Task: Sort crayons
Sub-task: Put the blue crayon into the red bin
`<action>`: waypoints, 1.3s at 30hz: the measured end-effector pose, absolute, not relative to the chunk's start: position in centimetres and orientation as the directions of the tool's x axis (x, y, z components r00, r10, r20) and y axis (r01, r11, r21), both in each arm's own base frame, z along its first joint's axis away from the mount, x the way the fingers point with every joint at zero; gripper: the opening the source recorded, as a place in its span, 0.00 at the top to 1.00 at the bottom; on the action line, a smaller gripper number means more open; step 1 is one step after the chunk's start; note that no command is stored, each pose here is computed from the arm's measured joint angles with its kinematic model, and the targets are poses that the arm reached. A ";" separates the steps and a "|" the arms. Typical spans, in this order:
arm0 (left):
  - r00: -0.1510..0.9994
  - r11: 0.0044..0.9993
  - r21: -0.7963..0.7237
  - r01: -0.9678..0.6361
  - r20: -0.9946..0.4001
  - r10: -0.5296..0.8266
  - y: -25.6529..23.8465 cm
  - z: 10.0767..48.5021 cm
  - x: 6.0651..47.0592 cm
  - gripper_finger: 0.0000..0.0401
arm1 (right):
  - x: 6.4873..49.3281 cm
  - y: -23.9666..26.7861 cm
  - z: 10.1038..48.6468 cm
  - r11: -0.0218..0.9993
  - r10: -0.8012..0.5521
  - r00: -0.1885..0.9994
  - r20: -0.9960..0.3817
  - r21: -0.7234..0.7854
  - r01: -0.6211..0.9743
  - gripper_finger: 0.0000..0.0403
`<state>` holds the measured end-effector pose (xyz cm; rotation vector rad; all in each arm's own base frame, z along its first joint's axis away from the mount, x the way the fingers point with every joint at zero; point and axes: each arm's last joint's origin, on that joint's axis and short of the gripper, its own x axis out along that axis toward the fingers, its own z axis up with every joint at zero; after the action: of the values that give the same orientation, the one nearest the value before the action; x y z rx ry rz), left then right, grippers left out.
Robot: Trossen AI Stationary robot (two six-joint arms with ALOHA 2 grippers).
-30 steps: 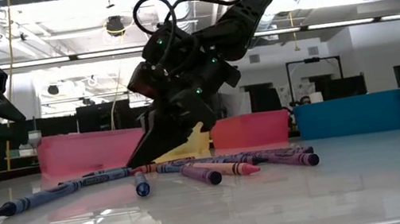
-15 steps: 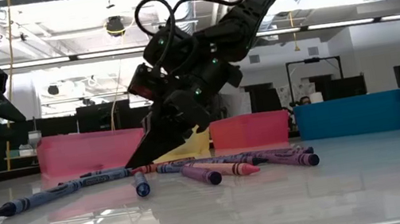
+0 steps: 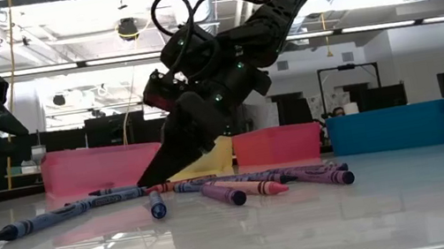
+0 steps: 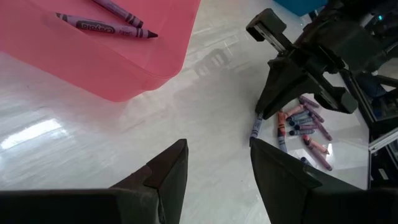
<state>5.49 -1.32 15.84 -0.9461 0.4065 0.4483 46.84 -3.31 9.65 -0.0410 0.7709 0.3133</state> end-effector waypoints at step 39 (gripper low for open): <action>0.835 0.507 -0.677 -0.533 -0.517 0.187 -1.3 15.8 5.5 0.59 | 44.5 -9.5 23.0 0.989 -0.146 0.877 -0.458 -0.066 0.130 0.99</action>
<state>5.49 -1.31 15.83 -0.9460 0.4061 0.4487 44.55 -9.54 22.98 -0.0332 0.4803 -0.1443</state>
